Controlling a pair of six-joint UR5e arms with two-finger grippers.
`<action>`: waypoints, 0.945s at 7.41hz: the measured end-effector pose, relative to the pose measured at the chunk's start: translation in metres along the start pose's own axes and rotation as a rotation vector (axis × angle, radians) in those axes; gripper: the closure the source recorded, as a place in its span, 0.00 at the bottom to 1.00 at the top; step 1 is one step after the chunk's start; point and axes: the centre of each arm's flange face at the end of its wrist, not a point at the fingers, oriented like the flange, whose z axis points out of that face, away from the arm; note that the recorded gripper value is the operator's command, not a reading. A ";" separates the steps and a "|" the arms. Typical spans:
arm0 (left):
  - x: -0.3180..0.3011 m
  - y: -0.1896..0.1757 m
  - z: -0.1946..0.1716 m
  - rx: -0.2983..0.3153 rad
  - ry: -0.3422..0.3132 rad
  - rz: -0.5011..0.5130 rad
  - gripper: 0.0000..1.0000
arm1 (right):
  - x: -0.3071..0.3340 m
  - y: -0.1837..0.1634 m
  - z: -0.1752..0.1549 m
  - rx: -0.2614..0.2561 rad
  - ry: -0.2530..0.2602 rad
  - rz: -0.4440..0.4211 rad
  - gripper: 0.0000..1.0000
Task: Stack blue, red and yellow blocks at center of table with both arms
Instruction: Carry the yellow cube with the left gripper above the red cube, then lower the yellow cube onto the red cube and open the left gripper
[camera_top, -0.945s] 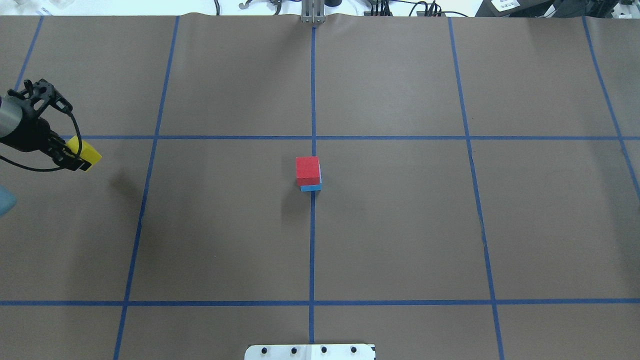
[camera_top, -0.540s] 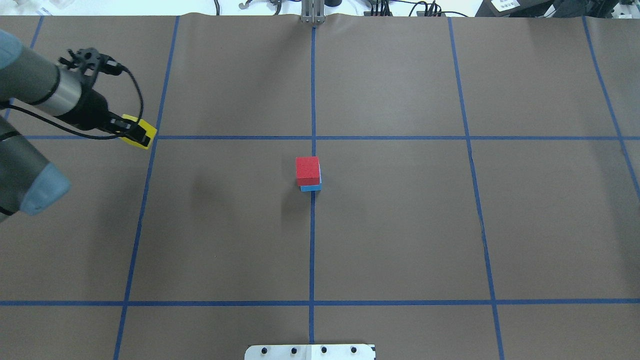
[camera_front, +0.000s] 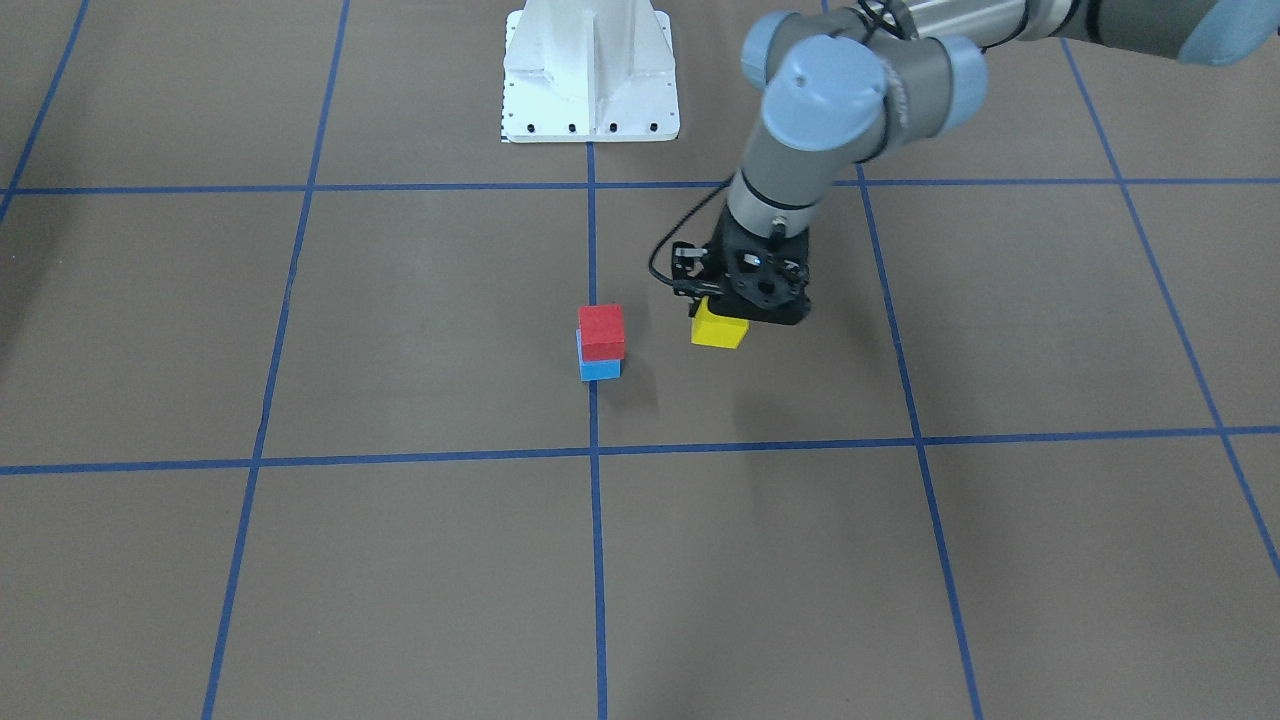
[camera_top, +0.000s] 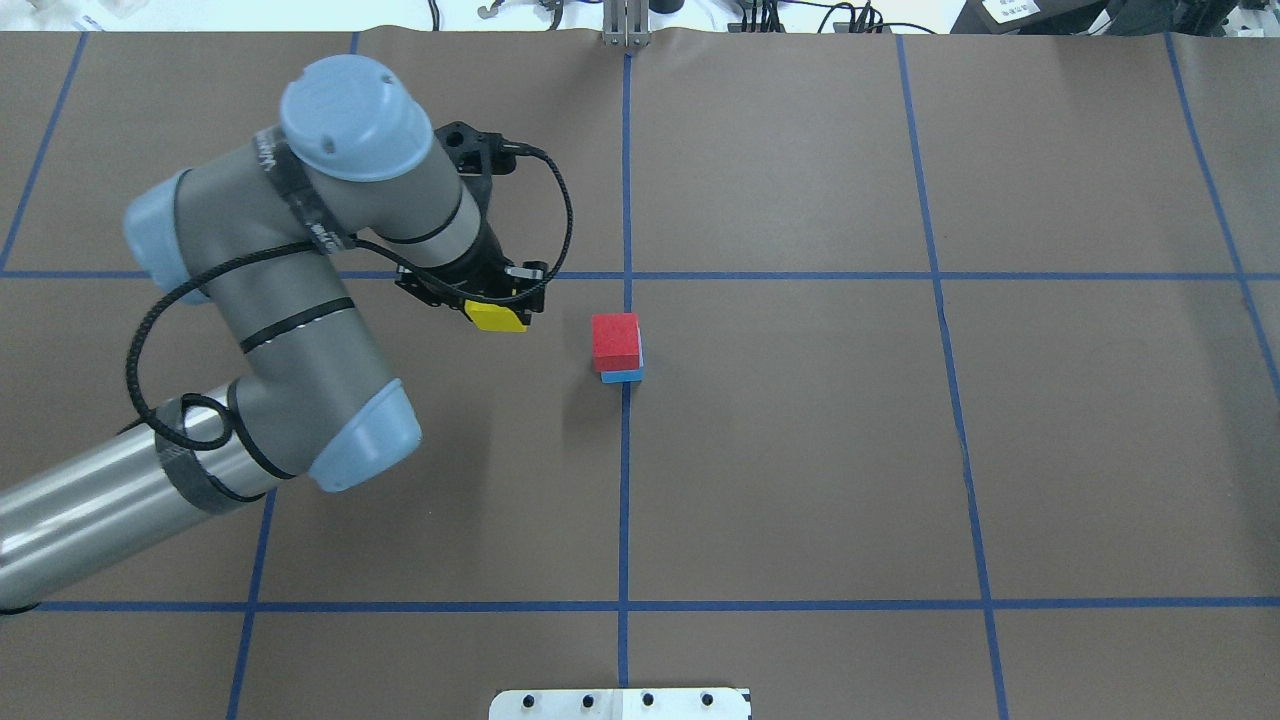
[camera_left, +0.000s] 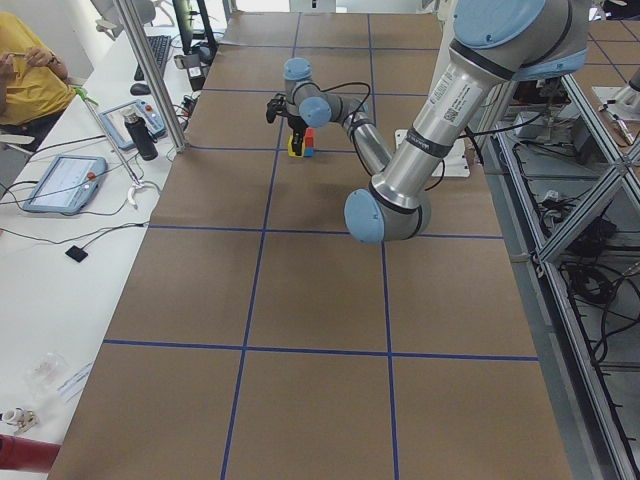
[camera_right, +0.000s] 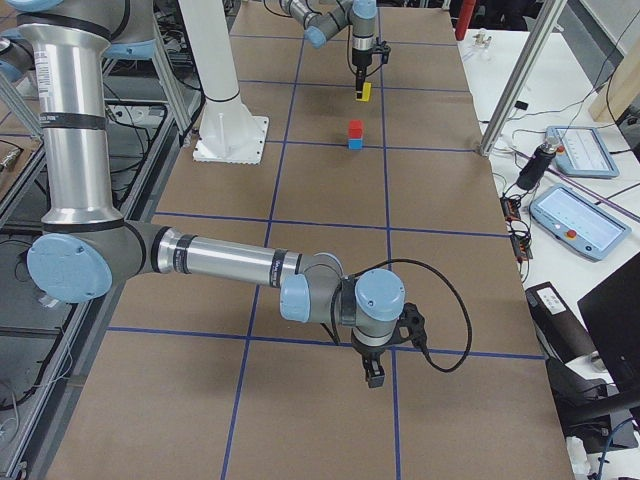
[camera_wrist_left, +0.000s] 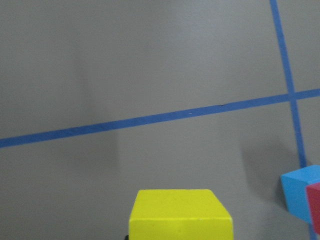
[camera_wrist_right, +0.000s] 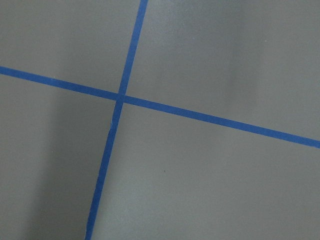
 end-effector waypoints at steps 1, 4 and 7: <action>0.044 0.009 -0.004 -0.010 -0.010 -0.029 1.00 | 0.000 0.000 0.000 0.000 0.000 0.001 0.01; 0.106 0.013 0.009 -0.022 -0.050 -0.071 0.99 | 0.000 0.000 0.000 0.000 0.000 0.003 0.01; 0.107 0.011 0.018 -0.023 -0.072 -0.077 0.99 | -0.001 -0.001 -0.001 0.001 0.000 0.005 0.01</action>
